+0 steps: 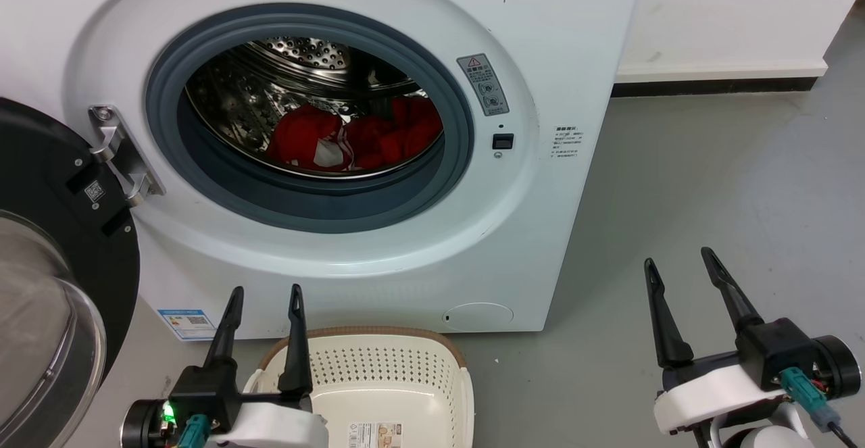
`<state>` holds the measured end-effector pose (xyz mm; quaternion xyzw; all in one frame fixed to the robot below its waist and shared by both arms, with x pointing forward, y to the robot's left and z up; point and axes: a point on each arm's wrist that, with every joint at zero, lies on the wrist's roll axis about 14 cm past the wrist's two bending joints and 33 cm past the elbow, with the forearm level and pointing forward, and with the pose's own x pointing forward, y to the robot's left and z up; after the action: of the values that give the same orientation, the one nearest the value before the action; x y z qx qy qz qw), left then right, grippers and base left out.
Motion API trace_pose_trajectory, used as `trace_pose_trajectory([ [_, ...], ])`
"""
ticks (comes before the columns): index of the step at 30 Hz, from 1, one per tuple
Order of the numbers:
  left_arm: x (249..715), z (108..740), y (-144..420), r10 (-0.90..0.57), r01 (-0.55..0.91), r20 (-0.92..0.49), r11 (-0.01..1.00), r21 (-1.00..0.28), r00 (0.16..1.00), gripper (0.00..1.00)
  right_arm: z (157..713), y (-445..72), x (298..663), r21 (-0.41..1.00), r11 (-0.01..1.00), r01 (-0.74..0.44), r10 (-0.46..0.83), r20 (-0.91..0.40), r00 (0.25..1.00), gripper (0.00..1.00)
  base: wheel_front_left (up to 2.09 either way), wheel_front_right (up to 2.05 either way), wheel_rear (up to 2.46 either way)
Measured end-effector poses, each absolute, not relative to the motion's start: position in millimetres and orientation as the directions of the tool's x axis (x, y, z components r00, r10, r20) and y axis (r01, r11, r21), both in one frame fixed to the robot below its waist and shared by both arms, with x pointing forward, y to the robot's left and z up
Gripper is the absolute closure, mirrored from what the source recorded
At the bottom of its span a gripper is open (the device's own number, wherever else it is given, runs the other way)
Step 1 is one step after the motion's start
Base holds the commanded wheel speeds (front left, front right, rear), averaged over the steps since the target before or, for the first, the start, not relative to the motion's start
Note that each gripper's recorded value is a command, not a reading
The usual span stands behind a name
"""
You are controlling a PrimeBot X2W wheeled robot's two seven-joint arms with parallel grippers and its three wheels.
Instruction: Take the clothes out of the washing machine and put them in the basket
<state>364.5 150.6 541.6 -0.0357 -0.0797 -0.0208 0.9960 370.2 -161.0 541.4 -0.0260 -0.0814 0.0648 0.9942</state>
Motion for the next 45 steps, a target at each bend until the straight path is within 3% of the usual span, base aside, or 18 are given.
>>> trace_pose_trajectory([
  [18, 363, 539, 142, -0.095, 0.095, 0.179, 0.995, 0.011, 0.979, 0.0, 541, -156, 366, -0.163, 0.977, -0.135, 0.162, 0.167, 0.972, 0.0, 0.0, 0.0, 0.0],
  [27, 361, 537, 145, -0.103, 0.105, 0.177, 0.994, -0.001, 0.979, 0.0, 528, -166, 363, -0.017, 0.994, -0.111, 0.113, 0.144, 0.983, 0.0, 0.0, 0.0, 0.0],
  [45, 360, 535, 148, -0.106, 0.11, 0.174, 0.994, -0.015, 0.979, 0.0, 520, -168, 362, 0.027, 0.994, -0.104, 0.1, 0.124, 0.987, 0.0, 0.0, 0.0, 0.0],
])
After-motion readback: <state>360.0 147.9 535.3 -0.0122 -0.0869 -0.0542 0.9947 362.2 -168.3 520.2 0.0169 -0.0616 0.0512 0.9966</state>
